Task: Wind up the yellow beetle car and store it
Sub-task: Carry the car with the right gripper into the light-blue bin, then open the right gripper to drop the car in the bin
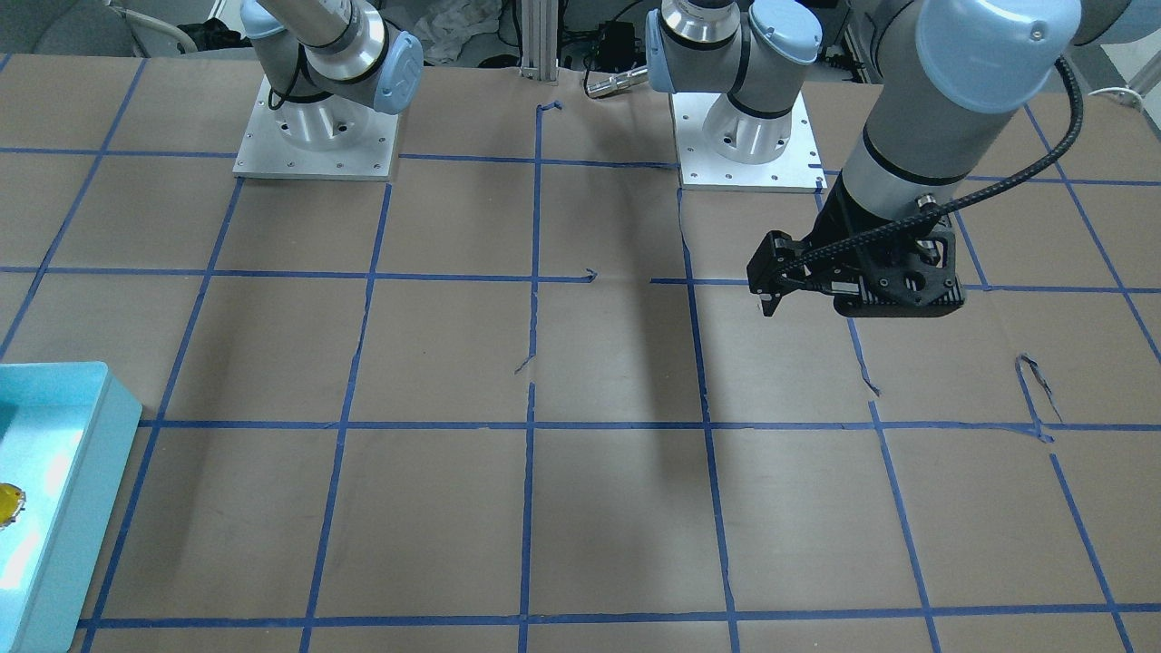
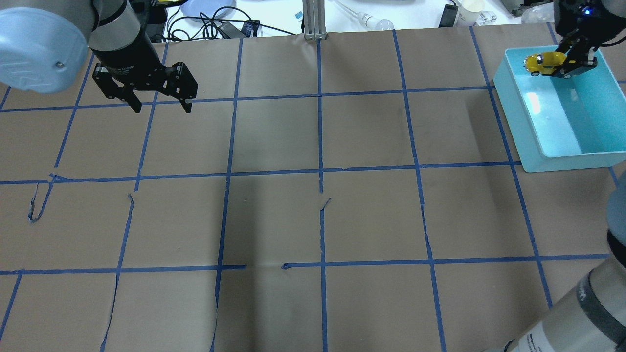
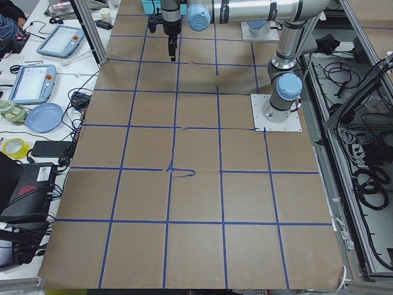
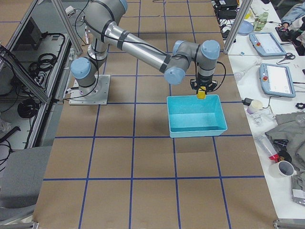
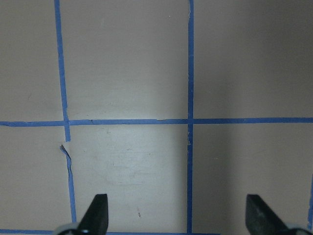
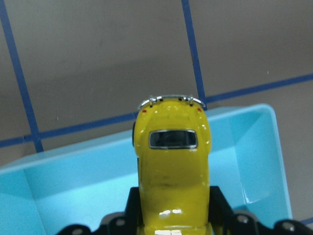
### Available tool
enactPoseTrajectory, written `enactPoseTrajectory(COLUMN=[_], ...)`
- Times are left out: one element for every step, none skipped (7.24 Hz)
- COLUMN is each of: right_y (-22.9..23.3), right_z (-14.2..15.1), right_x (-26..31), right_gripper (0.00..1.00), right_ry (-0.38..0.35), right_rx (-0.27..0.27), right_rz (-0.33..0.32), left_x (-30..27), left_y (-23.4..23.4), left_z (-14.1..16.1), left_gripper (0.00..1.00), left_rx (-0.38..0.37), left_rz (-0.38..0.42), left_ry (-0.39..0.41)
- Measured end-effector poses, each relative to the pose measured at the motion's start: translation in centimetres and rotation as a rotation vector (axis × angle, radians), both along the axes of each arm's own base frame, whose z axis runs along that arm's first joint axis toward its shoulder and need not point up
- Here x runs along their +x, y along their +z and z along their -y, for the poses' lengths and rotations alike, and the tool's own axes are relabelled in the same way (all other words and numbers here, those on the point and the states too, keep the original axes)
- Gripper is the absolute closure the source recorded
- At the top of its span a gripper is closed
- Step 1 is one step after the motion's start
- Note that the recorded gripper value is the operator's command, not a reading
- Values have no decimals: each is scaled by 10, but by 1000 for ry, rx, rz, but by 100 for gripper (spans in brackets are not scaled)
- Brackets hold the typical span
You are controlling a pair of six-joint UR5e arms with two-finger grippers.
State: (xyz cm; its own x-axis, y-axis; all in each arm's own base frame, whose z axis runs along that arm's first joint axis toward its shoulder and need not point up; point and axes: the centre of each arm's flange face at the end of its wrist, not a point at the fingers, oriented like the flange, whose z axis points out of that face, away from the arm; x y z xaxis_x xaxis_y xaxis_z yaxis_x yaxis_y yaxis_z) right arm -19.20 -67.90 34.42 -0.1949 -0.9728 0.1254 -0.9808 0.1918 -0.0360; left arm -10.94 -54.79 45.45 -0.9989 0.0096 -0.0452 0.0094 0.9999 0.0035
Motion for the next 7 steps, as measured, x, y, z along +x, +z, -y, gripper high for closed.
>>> enactPoseTrajectory(right_y=[-19, -38, -56, -72, -89, -104, -115], right_z=[-4, -5, -7, -12, -17, -22, -26], right_x=[-27, -42, -54, -64, -67, -67, -68], right_gripper=[83, 79, 79, 75, 72, 61, 52], right_ry=[-18, -23, -13, 10, 66, 131, 168], right_rx=[13, 26, 37, 41, 48, 57, 62], right_rz=[13, 21, 25, 25, 25, 27, 29], left_x=[0, 0, 0, 0, 0, 0, 0], left_y=[-1, -1, -1, -1, -1, -2, -2], left_z=[0, 0, 0, 0, 0, 1, 1], left_gripper=[0, 0, 0, 0, 0, 0, 0], left_rx=[1, 1, 1, 2, 2, 2, 2], left_rz=[0, 0, 1, 1, 1, 1, 1], left_ry=[0, 0, -1, -1, -1, -1, -1])
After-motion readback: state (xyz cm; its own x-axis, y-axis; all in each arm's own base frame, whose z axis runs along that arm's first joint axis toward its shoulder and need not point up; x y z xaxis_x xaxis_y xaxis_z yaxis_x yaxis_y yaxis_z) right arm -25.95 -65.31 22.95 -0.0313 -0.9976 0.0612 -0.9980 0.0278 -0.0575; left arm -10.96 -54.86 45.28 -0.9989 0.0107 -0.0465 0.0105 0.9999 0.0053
